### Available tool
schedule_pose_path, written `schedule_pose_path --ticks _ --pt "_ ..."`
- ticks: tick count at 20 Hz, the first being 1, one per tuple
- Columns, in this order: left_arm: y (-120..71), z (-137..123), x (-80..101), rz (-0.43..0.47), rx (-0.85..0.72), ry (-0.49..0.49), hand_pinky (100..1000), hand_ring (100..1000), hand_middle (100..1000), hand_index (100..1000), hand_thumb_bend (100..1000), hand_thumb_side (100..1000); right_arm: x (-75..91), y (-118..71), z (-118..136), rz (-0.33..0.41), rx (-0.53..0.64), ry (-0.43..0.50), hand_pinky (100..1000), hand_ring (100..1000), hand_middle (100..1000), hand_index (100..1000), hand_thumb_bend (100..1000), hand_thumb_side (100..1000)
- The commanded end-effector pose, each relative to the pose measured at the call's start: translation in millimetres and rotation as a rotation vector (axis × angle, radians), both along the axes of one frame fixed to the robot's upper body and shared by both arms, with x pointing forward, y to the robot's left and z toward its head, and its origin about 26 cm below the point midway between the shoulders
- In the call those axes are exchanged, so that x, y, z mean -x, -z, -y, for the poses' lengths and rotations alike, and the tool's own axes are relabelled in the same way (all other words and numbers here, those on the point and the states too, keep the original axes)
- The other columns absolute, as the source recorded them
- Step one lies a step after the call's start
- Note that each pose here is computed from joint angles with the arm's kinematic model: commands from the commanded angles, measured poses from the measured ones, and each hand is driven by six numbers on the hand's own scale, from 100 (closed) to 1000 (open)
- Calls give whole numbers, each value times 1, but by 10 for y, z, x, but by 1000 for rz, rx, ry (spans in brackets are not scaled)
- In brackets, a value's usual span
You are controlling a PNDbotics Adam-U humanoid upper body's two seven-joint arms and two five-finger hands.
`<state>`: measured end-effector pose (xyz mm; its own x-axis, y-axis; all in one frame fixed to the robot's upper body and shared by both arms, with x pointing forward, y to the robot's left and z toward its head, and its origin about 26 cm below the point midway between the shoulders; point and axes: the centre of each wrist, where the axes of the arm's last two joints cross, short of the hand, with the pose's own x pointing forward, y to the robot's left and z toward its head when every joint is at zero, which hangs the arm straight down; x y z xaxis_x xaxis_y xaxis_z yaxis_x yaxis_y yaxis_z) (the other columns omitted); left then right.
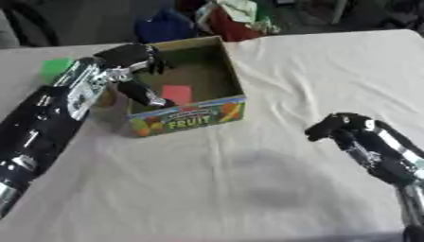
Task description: Pick up objects on the table and place them in the box.
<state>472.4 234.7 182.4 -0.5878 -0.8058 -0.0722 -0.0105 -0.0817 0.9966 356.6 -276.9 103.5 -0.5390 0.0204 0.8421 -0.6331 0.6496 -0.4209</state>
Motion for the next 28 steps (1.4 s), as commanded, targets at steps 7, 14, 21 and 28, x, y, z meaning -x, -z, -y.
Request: schedule_pose_path --ticks 7,14,21,28 --pt "-786 -304 224 198 35 20 648 548 543 799 588 505 -5 -74 83 24 9 24 729 744 590 661 100 567" --pt "-893 -663 400 194 -43 -47 660 562 549 792 527 358 0 -72 124 26 11 41 729 744 590 662 100 567" --pt "-667 -913 358 97 -121 -136 663 566 551 794 538 404 2 -70 134 28 11 46 730 744 591 662 100 567" --pt "-445 -1086 286 10 -164 -219 664 570 557 801 561 466 -1 -67 128 28 11 44 730 744 591 662 100 566"
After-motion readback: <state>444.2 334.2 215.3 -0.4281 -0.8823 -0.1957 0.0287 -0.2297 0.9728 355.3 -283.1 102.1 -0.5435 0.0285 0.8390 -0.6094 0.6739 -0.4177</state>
